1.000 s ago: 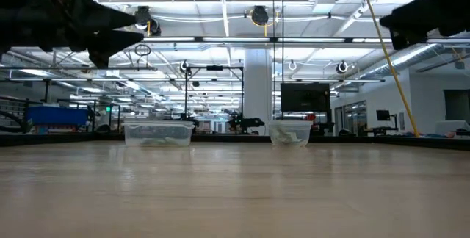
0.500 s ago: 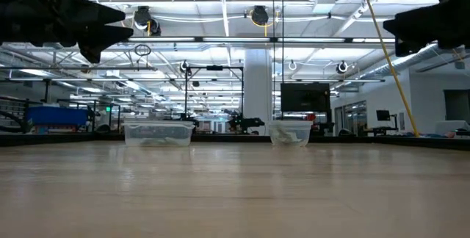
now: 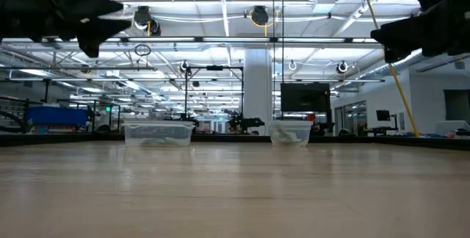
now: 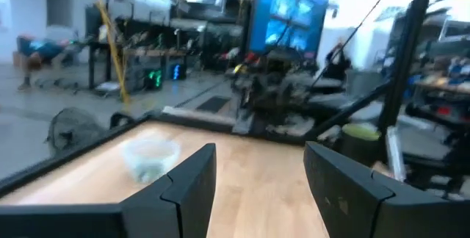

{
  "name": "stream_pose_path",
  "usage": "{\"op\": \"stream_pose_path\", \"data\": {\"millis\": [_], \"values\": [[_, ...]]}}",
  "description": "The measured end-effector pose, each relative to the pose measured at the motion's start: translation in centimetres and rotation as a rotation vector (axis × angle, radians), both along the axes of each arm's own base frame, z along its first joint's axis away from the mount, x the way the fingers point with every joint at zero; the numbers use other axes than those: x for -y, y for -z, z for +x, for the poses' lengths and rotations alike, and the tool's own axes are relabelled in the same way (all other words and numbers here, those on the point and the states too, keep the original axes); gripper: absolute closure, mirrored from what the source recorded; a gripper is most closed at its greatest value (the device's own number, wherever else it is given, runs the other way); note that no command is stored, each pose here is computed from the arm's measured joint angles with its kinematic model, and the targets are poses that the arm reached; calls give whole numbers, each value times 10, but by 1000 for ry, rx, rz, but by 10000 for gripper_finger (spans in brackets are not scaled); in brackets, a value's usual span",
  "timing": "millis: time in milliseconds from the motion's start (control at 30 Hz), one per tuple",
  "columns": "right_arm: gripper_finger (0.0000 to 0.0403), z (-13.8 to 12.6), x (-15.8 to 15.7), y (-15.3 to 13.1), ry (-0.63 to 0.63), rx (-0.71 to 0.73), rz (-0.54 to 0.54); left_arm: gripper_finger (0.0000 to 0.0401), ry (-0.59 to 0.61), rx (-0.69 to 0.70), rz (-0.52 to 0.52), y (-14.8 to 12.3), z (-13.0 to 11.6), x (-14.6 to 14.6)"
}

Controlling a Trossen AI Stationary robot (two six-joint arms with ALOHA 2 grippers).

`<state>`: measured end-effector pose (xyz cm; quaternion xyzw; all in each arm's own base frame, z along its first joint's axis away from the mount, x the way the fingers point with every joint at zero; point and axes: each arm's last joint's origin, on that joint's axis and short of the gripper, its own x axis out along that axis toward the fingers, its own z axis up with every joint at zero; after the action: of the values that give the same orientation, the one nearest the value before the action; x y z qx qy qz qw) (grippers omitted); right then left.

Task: Pick and place Stevia / Truvia into bins
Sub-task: Return to Home Position

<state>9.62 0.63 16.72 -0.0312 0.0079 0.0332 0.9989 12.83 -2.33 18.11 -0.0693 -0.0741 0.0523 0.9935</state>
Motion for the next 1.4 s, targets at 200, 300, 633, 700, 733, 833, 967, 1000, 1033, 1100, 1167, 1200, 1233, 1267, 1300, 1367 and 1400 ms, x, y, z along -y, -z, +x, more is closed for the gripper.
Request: {"op": "stream_pose_path", "data": {"millis": [200,300,633,700,733,833,967,1000,1033,1100,1167,1200,1233,1267,1300,1367,1400], "values": [[302,0,5,-1,37,3,110,189,2,-7,17,-1,-8,-1],[303,0,7,0,99,1,156,189,-87,-51,-20,3,-14,-5],[302,1,13,-5,241,61,156,189,69,58,-129,-7,-26,0],[303,0,13,-8,241,93,160,189,74,62,-138,-7,-26,1],[303,0,13,-10,240,114,163,189,75,61,-140,-7,-26,1],[302,0,13,-14,237,154,167,189,75,61,-140,-7,-26,1],[302,0,13,-14,236,157,167,189,75,61,-141,-7,-26,1],[302,0,13,-14,236,155,167,189,75,61,-140,-7,-26,1],[302,0,13,-14,236,154,167,189,75,61,-140,-7,-26,1],[303,0,13,-14,235,155,167,189,75,61,-141,-7,-26,1],[302,0,13,-14,235,156,167,189,75,61,-140,-7,-26,1],[302,0,13,-14,235,156,167,189,75,61,-140,-7,-26,1],[302,0,13,-14,234,156,167,189,75,61,-140,-7,-26,1],[303,0,13,-14,234,157,167,189,75,61,-141,-7,-26,1],[303,0,13,-14,234,157,167,189,75,61,-141,-7,-26,1],[302,0,13,-14,234,157,167,189,75,61,-140,-7,-26,1],[302,0,13,-14,234,158,167,189,75,61,-140,-7,-26,1]]}}
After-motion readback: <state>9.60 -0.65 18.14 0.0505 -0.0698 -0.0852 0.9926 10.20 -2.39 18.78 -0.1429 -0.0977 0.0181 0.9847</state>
